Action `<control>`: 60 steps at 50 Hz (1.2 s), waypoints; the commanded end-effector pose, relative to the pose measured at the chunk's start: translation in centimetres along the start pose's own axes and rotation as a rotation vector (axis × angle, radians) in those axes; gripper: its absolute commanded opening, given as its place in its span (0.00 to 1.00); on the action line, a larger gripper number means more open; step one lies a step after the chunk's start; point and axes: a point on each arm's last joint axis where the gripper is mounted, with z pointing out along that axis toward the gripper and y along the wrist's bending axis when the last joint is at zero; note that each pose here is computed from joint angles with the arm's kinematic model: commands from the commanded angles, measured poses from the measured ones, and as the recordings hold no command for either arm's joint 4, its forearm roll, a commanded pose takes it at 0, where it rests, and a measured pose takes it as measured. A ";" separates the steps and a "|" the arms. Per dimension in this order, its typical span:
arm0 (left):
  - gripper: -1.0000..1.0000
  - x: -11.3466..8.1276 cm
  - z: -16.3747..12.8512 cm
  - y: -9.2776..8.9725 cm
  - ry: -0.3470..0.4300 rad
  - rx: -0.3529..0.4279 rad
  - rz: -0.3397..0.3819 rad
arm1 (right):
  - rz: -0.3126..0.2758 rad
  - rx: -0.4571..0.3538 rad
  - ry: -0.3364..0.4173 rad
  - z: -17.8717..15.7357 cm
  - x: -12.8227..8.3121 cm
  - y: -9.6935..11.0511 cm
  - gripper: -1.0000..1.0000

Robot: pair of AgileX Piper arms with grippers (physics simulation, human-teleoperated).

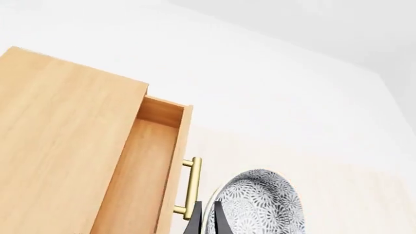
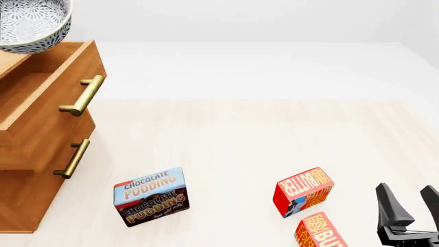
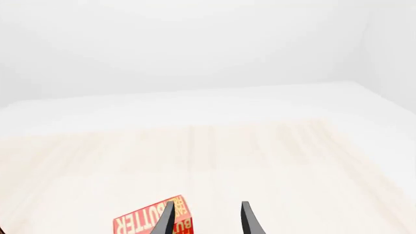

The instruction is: Put the bowl in the top drawer of the cabinet.

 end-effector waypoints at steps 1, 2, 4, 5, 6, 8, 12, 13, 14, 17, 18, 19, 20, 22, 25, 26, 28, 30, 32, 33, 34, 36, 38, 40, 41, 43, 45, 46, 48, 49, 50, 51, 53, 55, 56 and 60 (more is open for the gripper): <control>0.00 -0.5 0.3 1.6 -0.040 -0.077 -0.058 | -0.001 -0.001 -0.001 0.0 0.0 0.0 1.00; 0.00 -0.6 0.5 1.9 -0.044 -0.091 -0.053 | 0.000 -0.001 -0.001 0.0 0.0 0.0 1.00; 0.00 0.0 0.7 2.1 -0.039 -0.094 -0.071 | -0.001 -0.001 -0.002 0.0 0.0 0.0 1.00; 0.00 0.3 0.8 2.1 -0.033 -0.093 -0.075 | -0.001 0.001 -0.002 0.0 0.0 0.0 1.00; 0.00 0.4 0.8 2.1 -0.033 -0.093 -0.075 | -0.001 0.000 -0.002 0.0 0.0 0.0 1.00; 0.00 0.6 1.1 2.5 -0.032 -0.107 -0.089 | -0.001 0.000 -0.002 0.0 0.0 0.0 1.00; 0.00 1.0 1.6 3.3 -0.036 -0.139 -0.118 | -0.002 -0.001 -0.002 0.0 0.0 0.0 1.00; 0.00 1.0 1.7 3.5 -0.041 -0.149 -0.129 | -0.002 -0.001 -0.001 0.0 0.0 0.0 1.00; 0.00 1.0 1.7 3.8 -0.051 -0.158 -0.144 | -0.002 -0.003 -0.002 0.0 0.0 0.0 1.00; 0.00 1.0 1.3 3.9 -0.066 -0.161 -0.159 | -0.002 -0.003 -0.002 0.0 0.0 0.0 1.00; 0.00 1.1 1.2 3.9 -0.069 -0.161 -0.165 | -0.002 -0.004 -0.002 0.0 0.0 0.0 1.00; 0.00 1.1 1.0 4.0 -0.074 -0.165 -0.172 | -0.003 -0.002 -0.002 0.0 0.0 0.0 1.00; 0.00 1.0 1.0 4.2 -0.083 -0.174 -0.174 | -0.004 -0.002 -0.002 0.0 0.0 0.0 1.00; 0.00 1.0 1.0 4.5 -0.084 -0.187 -0.178 | -0.005 -0.002 -0.001 0.0 0.0 0.0 1.00; 0.00 0.5 0.8 4.6 -0.104 -0.201 -0.184 | -0.004 -0.004 -0.002 0.0 0.0 0.0 1.00; 0.00 0.4 0.7 4.7 -0.108 -0.203 -0.191 | -0.004 -0.004 -0.002 0.0 0.0 0.0 1.00; 0.00 0.1 0.5 4.8 -0.120 -0.213 -0.191 | -0.003 -0.005 -0.003 -0.1 0.0 0.0 1.00; 0.00 0.2 0.4 4.8 -0.118 -0.212 -0.192 | -0.005 -0.003 -0.003 -0.1 0.0 0.0 1.00; 0.00 0.2 0.2 4.8 -0.122 -0.217 -0.192 | -0.004 -0.005 -0.003 -0.1 0.0 0.0 1.00; 0.00 0.0 0.0 4.9 -0.127 -0.222 -0.196 | -0.004 -0.005 -0.003 -0.1 0.0 0.0 1.00; 0.00 0.0 0.0 4.9 -0.127 -0.222 -0.196 | -0.004 -0.005 -0.003 -0.1 0.0 0.0 1.00; 0.00 -0.1 -0.2 4.9 -0.131 -0.227 -0.196 | -0.004 -0.006 -0.004 -0.1 0.0 0.0 1.00; 0.00 -0.2 -0.2 5.1 -0.135 -0.234 -0.202 | -0.005 -0.007 -0.004 -0.1 0.0 0.0 1.00; 0.00 -0.1 -0.2 5.2 -0.137 -0.241 -0.209 | -0.005 -0.007 -0.004 -0.1 0.0 0.0 1.00; 0.00 0.0 -0.1 5.3 -0.137 -0.242 -0.219 | -0.005 -0.007 -0.004 -0.1 0.0 0.0 1.00; 0.00 0.2 0.1 5.5 -0.137 -0.247 -0.223 | -0.005 -0.007 -0.004 -0.1 0.0 0.0 1.00; 0.00 0.3 0.2 5.7 -0.144 -0.254 -0.244 | -0.005 -0.009 -0.004 -0.1 0.0 0.1 1.00; 0.00 0.5 0.2 5.7 -0.142 -0.254 -0.239 | -0.005 -0.008 -0.005 -0.1 0.0 0.1 1.00; 0.00 0.9 0.3 6.0 -0.146 -0.258 -0.256 | -0.005 -0.009 -0.004 -0.1 0.0 0.1 1.00; 0.00 1.0 0.4 6.2 -0.150 -0.265 -0.262 | -0.005 -0.009 -0.005 -0.1 0.0 0.1 1.00; 0.00 1.2 0.5 6.2 -0.147 -0.265 -0.266 | -0.006 -0.007 -0.004 -0.1 0.0 0.0 1.00; 0.00 1.6 0.9 6.7 -0.149 -0.280 -0.297 | -0.005 -0.008 -0.004 -0.1 0.0 0.1 1.00; 0.00 1.7 1.2 7.1 -0.144 -0.295 -0.273 | -0.005 -0.012 -0.005 -0.1 0.0 0.1 1.00; 0.00 1.9 1.0 7.2 -0.151 -0.297 -0.296 | -0.006 -0.008 -0.004 -0.1 0.0 0.1 1.00; 0.00 2.0 1.1 7.3 -0.148 -0.304 -0.290 | -0.006 -0.009 -0.004 -0.1 0.0 0.1 1.00; 0.00 2.1 1.0 7.8 -0.163 -0.321 -0.311 | -0.007 -0.010 -0.005 -0.1 0.0 0.1 1.00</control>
